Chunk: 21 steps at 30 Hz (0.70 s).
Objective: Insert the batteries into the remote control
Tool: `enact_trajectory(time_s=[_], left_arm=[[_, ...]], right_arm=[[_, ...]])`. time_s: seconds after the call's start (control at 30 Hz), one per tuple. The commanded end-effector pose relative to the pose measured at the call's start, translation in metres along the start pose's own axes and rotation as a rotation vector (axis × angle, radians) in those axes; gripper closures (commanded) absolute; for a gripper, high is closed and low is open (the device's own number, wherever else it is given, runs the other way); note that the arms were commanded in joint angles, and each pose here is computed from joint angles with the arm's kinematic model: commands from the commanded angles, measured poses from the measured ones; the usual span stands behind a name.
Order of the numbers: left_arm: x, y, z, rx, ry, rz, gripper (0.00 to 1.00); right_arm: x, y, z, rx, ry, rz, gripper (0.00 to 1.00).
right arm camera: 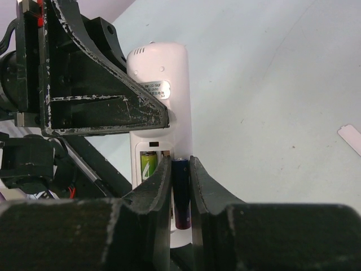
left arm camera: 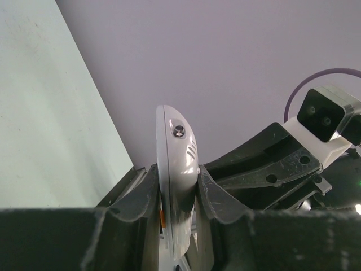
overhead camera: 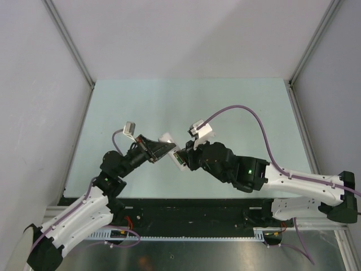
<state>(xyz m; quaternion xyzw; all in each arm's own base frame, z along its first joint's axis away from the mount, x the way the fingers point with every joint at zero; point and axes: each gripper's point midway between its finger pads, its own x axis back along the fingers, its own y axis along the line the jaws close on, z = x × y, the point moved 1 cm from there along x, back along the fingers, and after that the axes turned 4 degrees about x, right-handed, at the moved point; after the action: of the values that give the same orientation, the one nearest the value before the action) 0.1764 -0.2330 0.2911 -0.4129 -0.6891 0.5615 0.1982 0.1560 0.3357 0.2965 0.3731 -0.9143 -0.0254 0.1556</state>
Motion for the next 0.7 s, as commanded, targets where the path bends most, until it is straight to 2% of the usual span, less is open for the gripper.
enact_trajectory(time_s=[0.0, 0.23, 0.3, 0.37, 0.53, 0.67], left_arm=[[-0.007, 0.001, -0.005, -0.031, -0.018, 0.012, 1.00], [-0.013, 0.034, -0.004, -0.059, -0.016, -0.091, 1.00], [-0.014, 0.042, -0.004, -0.057, -0.018, -0.118, 1.00], [-0.016, 0.048, -0.002, -0.043, -0.006, -0.140, 1.00], [-0.017, 0.050, -0.001, -0.026, -0.002, -0.146, 1.00], [-0.020, 0.033, 0.000, 0.013, 0.020, -0.097, 1.00]], right_arm=[[0.021, 0.006, -0.041, -0.033, -0.084, -0.064, 1.00], [0.040, 0.010, -0.069, -0.072, -0.167, -0.137, 1.00], [0.043, 0.004, -0.074, -0.040, -0.193, -0.085, 1.00], [0.039, -0.003, -0.070, 0.009, -0.163, -0.018, 1.00], [0.029, -0.005, -0.061, 0.037, -0.129, 0.008, 1.00], [0.023, 0.004, -0.054, 0.039, -0.133, -0.027, 1.00]])
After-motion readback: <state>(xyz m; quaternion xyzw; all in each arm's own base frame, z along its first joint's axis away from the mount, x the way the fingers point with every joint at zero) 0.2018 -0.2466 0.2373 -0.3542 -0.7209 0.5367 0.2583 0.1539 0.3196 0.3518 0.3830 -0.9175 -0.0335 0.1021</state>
